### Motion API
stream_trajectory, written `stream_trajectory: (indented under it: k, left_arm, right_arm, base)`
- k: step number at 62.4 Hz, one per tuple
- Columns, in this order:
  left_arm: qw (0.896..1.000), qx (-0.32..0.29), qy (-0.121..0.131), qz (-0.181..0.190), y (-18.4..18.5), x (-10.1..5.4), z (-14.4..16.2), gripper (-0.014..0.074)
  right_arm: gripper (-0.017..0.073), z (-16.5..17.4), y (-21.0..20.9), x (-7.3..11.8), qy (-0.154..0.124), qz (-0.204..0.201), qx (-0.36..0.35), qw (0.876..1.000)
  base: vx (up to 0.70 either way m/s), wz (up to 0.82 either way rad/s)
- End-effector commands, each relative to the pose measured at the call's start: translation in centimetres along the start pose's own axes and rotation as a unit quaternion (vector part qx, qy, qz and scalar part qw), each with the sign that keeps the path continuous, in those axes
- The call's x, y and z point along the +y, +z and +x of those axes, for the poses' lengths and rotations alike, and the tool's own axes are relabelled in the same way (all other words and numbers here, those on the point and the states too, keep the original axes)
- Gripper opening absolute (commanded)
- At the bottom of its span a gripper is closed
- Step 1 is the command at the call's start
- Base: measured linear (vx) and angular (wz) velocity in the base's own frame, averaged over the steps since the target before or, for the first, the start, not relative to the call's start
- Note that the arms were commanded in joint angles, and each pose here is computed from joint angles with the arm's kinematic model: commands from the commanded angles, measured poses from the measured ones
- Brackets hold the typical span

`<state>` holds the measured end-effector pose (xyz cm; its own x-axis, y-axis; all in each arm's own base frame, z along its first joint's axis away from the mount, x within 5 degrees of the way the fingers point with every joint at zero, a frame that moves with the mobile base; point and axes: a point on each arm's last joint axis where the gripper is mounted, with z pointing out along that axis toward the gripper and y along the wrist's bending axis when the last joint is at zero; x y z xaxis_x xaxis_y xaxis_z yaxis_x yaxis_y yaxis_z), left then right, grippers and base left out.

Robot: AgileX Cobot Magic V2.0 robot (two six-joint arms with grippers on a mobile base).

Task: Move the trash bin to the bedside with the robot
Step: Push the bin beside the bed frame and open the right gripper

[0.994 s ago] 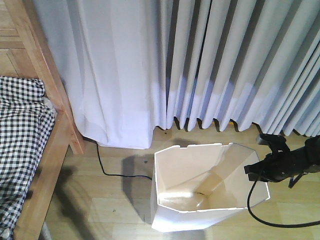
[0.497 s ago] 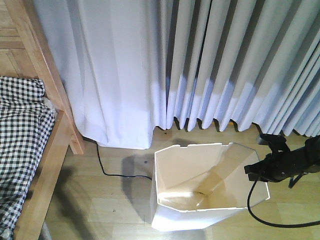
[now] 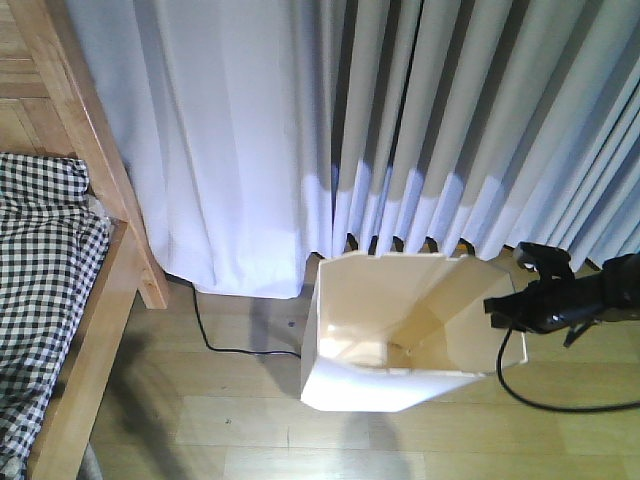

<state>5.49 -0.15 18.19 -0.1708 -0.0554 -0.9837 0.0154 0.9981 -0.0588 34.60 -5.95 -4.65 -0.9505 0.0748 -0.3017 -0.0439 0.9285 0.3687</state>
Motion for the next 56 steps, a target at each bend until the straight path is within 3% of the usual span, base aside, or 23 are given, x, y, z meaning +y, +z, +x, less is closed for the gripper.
stream_trajectory:
  k: [1, 8, 31, 40, 56]
  left_arm:
    - [1.000, -0.027, -0.006, 0.004, 0.2, 0.0, 0.2, -0.0006]
    - [1.000, -0.027, -0.006, 0.004, 0.2, 0.0, 0.2, -0.0006]
    - [1.000, -0.027, -0.006, 0.004, 0.2, 0.0, 0.2, -0.0006]
    - [1.000, -0.027, -0.006, 0.004, 0.2, 0.0, 0.2, -0.0006]
    - [1.000, -0.027, -0.006, 0.004, 0.2, 0.0, 0.2, -0.0006]
  right_arm:
    - [-0.0006, -3.6, -1.0, 1.0, 0.042, -0.070, -0.066, 0.995]
    - [-0.0006, -4.3, 0.5, -0.1, 0.060, -0.055, -0.069, 0.994]
    - [-0.0006, -3.1, 6.2, -2.3, 0.079, -0.055, -0.045, 0.994]
    - [-0.0006, -2.7, 8.8, -2.0, 0.081, -0.058, -0.038, 0.994]
    - [-0.0004, -2.4, 13.4, -0.3, 0.059, -0.057, -0.025, 0.996]
  base:
    - [0.00, 0.00]
    - [0.00, 0.00]
    - [0.00, 0.00]
    - [0.00, 0.00]
    - [0.00, 0.00]
